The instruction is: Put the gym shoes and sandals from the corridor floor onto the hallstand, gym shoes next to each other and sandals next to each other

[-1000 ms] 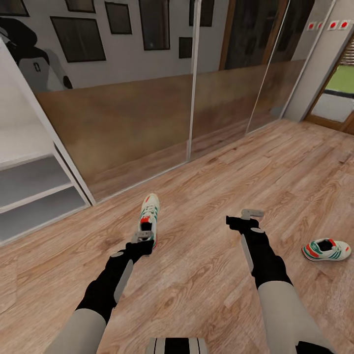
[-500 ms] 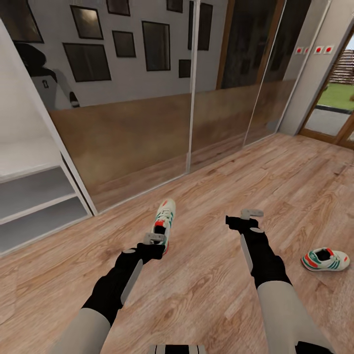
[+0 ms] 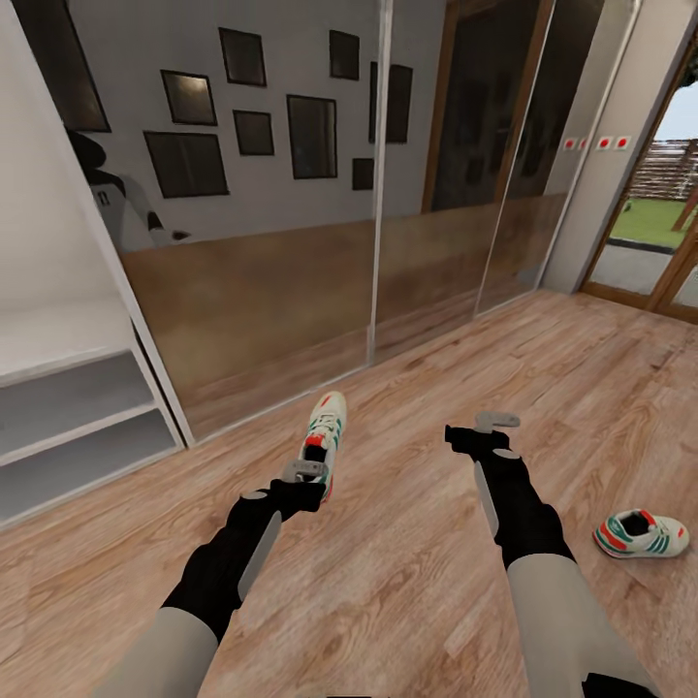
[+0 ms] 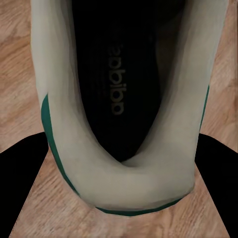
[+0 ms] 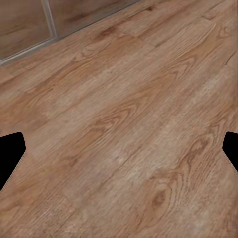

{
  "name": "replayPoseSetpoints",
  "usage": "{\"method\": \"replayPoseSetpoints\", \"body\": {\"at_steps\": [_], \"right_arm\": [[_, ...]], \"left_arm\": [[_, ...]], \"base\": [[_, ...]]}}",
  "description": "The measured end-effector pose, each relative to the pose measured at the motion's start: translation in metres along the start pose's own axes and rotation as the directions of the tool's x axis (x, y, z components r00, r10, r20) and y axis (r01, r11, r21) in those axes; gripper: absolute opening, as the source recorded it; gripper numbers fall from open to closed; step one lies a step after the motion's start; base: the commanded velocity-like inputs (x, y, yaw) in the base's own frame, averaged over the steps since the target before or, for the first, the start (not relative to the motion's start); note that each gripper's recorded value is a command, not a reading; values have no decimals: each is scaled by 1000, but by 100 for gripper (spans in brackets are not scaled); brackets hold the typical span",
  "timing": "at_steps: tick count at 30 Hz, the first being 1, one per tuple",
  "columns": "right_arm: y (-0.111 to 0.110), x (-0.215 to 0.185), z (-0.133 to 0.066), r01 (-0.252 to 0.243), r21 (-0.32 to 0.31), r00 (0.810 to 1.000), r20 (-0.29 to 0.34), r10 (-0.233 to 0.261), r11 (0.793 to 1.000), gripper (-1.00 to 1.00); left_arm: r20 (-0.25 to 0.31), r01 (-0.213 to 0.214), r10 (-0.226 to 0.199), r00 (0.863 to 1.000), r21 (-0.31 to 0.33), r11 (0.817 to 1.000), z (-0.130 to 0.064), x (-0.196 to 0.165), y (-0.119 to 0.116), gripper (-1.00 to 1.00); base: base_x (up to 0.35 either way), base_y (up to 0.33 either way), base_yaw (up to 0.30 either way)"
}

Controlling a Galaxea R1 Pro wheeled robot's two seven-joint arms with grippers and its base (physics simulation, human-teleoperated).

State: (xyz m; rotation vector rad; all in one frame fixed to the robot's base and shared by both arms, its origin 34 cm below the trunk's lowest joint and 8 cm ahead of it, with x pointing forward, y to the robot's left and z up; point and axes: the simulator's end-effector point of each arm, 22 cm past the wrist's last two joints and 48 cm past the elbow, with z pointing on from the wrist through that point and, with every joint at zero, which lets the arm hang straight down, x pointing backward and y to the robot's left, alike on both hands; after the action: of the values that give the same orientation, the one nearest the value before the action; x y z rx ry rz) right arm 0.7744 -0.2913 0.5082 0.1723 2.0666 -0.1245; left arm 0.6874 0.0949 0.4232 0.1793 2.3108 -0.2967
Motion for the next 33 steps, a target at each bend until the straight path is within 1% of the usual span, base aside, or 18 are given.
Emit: {"method": "replayPoseSetpoints", "body": {"at_steps": [2, 9, 20, 28, 33], "right_arm": [[-1, -7, -4, -2, 0, 1000, 11, 2, 1000, 100], [-1, -14, -8, -5, 0, 1000, 22, 5, 1000, 100], [-2, -21, -12, -6, -1, 999, 34, 6, 1000, 100], [-2, -25, -14, -7, -1, 999, 40, 7, 1000, 100], [-2, -27, -15, -8, -1, 999, 43, 8, 1000, 100]], "left_arm": [[11, -2, 3, 1000, 0, 1000, -4, -6, -1, -100], [24, -8, 8, 1000, -1, 1000, -8, -12, -2, -100], [34, -11, 11, 999, -2, 1000, -12, -18, -3, -100], [39, -12, 12, 999, -1, 1000, -14, -20, -4, -100], [44, -14, 14, 999, -2, 1000, -16, -22, -4, -100]], "base": [[0, 0, 0], [7, 0, 0], [303, 0, -7], [339, 0, -200], [106, 0, -233]]}}
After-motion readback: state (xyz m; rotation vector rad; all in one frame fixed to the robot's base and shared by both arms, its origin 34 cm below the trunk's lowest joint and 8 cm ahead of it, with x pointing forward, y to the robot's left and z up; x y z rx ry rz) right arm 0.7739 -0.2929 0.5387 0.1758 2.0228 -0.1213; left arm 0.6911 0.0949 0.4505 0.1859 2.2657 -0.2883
